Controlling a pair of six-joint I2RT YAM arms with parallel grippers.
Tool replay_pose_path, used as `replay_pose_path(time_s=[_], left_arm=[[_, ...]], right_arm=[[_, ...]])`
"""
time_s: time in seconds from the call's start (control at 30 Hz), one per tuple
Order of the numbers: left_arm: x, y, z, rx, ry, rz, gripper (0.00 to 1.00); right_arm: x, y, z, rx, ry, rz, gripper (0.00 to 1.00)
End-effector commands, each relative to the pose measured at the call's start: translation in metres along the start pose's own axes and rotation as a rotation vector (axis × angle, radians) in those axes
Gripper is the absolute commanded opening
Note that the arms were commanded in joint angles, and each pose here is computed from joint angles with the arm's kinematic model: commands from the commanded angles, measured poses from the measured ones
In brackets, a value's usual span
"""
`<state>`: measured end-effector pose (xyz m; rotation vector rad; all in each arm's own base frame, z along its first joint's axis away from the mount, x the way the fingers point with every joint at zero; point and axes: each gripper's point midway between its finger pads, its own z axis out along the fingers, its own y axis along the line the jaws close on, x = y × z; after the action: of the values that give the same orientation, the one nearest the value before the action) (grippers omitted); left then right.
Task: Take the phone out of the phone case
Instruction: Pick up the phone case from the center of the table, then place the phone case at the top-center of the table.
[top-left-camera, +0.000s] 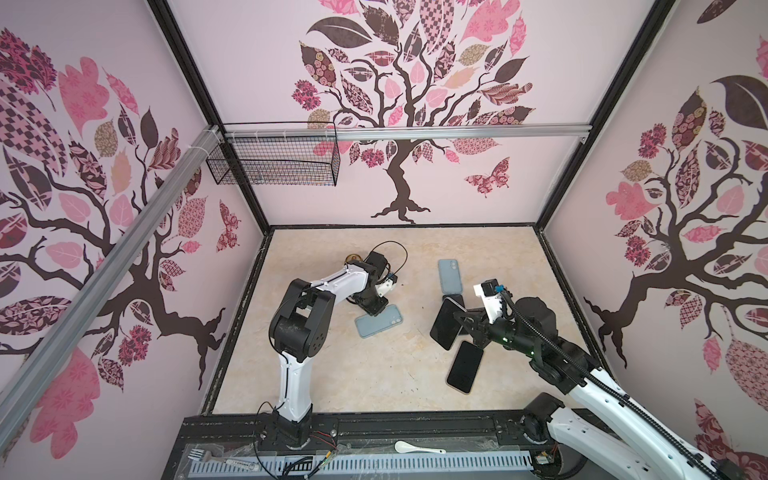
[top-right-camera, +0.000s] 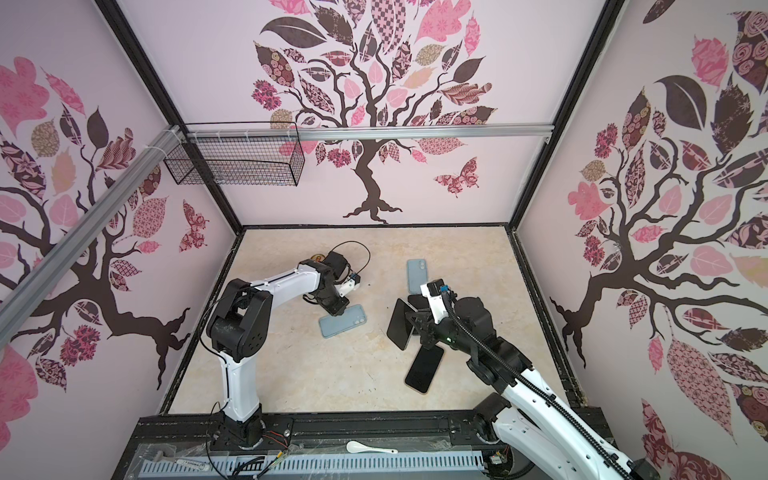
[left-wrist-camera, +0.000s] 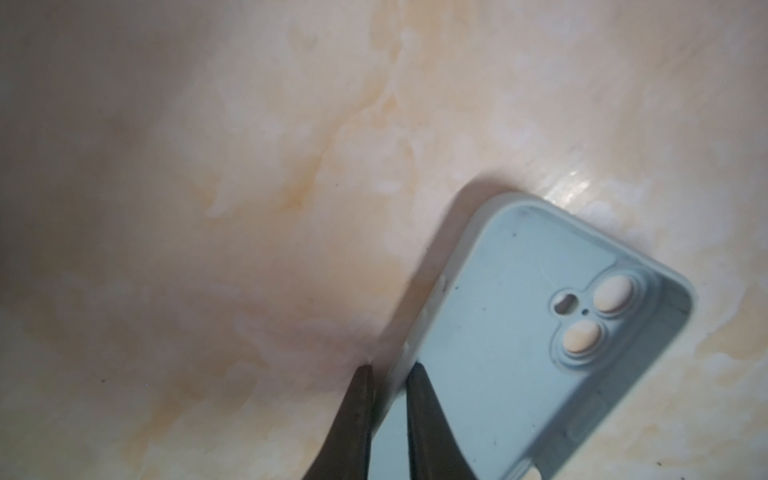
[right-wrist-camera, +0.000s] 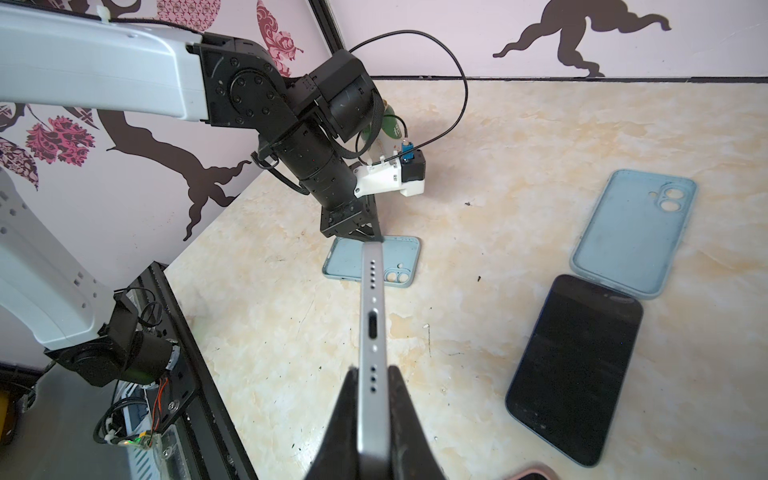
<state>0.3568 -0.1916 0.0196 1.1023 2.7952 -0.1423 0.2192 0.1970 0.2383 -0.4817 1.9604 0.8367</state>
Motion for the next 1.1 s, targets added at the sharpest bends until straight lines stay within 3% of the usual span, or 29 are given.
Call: replay_pose_path(time_s=[0.0,0.07,0.2,0.3,0.47,0.57,0.7,0.8,1.07], left_arm=[[-0.006,0.002,-0.002,0.002,-0.008,-0.005,0.06],[-0.008,0.002,-0.003,0.001,-0.012,-0.015,0.00],[-0.020,-0.001,-0.015,0.022,-0.071,-0.081,0.00],[-0.042,-0.003,-0.030,0.029,-0.154,-0.183,0.00],[-0.089,0.011,-0.060,-0.125,-0.344,-0.415,0.00],[-0.109,0.017,-0.071,-0.162,-0.375,-0.554,0.00],[-0.135,0.018,-0.067,-0.099,-0.426,-0.696,0.00],[-0.152,0.019,-0.061,-0.063,-0.451,-0.754,0.00],[-0.186,0.024,-0.034,-0.036,-0.413,-0.772,0.00]], right_arm=[[-0.026,0.011,-0.010,-0.023,-0.080,-0.030,0.00],[-0.027,0.010,-0.011,-0.015,-0.086,-0.025,0.00],[-0.030,-0.002,-0.014,0.058,-0.112,-0.007,0.00],[-0.032,-0.018,-0.018,0.150,-0.149,-0.026,0.00],[-0.045,-0.039,-0.032,0.277,-0.250,-0.003,0.00],[-0.048,-0.064,-0.041,0.444,-0.235,0.060,0.00],[-0.047,-0.081,-0.039,0.560,-0.154,0.099,0.00],[-0.049,-0.083,-0.035,0.573,-0.138,0.125,0.00],[-0.040,-0.114,-0.029,0.549,-0.092,0.308,0.00]])
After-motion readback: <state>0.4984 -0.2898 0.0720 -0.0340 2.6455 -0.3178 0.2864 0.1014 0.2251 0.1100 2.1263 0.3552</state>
